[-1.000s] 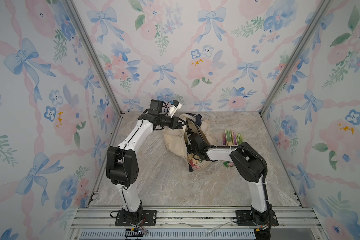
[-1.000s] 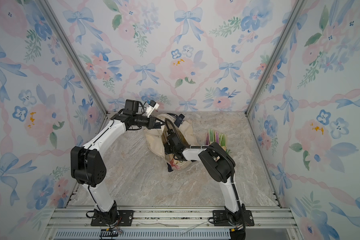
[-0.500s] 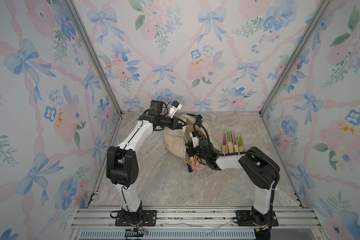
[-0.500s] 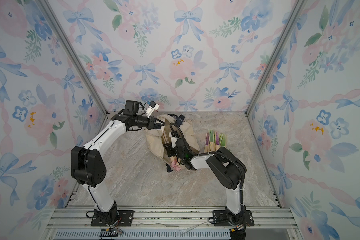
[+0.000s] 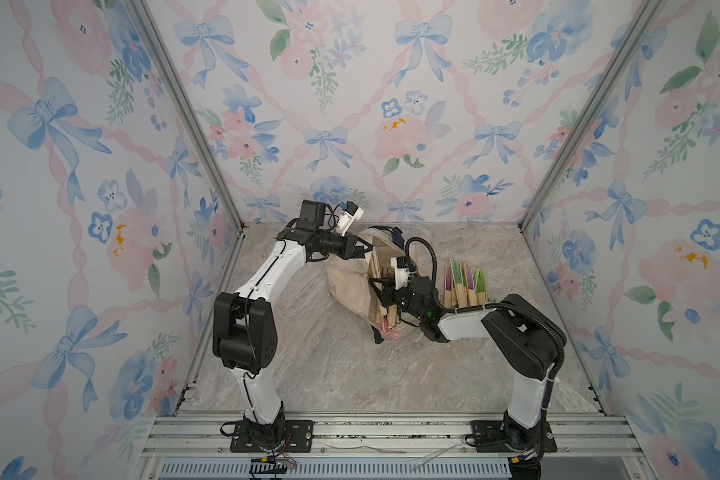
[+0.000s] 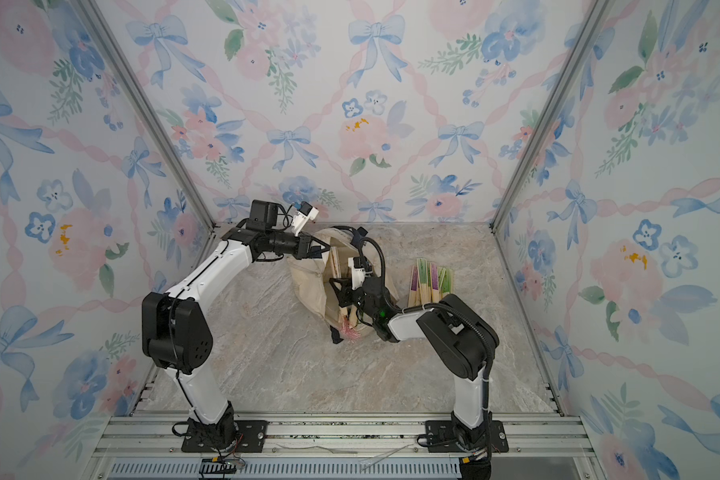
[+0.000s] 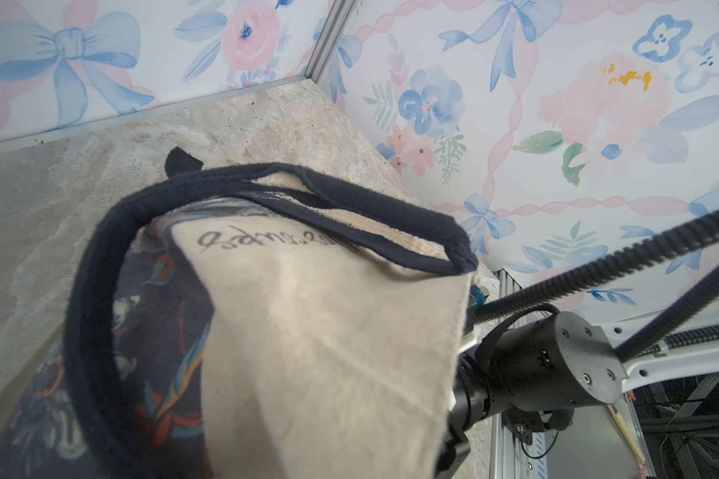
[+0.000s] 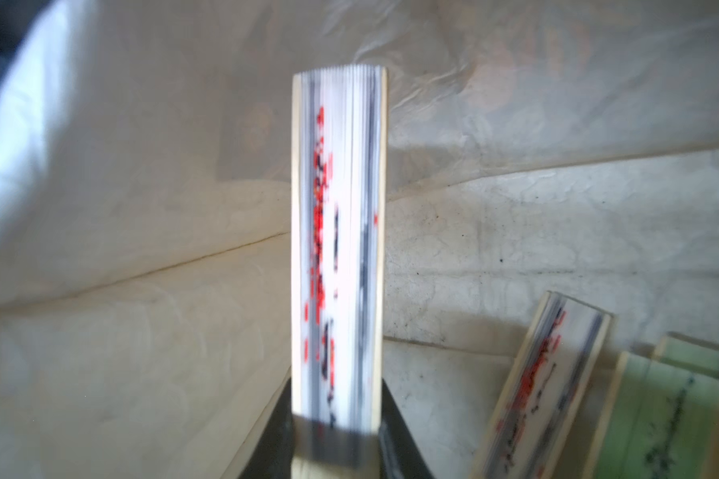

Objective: Take out the folding fans from the tote bags
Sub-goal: Pick up the folding fan from the canvas bag, then place the folding fan at the center of the board.

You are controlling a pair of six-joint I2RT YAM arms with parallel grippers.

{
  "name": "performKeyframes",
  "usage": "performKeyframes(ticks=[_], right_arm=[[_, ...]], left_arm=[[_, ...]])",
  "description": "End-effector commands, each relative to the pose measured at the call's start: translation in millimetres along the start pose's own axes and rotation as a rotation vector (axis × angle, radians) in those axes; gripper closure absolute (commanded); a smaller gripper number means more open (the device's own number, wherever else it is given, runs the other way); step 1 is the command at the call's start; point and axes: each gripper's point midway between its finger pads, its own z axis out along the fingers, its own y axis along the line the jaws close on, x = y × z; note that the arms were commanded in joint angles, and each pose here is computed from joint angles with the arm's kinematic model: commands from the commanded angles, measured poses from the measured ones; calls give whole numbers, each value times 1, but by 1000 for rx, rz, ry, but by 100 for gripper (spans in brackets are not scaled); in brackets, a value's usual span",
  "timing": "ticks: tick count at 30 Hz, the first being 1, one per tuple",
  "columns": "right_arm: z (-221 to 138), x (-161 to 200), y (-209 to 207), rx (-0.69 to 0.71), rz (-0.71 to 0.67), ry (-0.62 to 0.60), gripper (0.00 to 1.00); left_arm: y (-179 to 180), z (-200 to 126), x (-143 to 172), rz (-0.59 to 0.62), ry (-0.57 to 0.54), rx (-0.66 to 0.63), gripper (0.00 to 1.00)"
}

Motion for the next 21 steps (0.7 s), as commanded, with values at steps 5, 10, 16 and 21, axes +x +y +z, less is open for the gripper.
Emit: performKeyframes(ticks=[5,10,16,21], right_arm=[[-20,-5,0,-17,24,-37,84],[-34,-1,6,-38,-8,-17,84],[-59,-2,15,-47,-85,6,84],[-80,-6,31,-71,-165,48,83]], left_arm=[[0,-8,-11,31,-36,11,100],[5,-10,-7,18,-34,4,100],[8,-10,-7,15,-34,2,100],[12,-12,-10,18,-40,-6,100]])
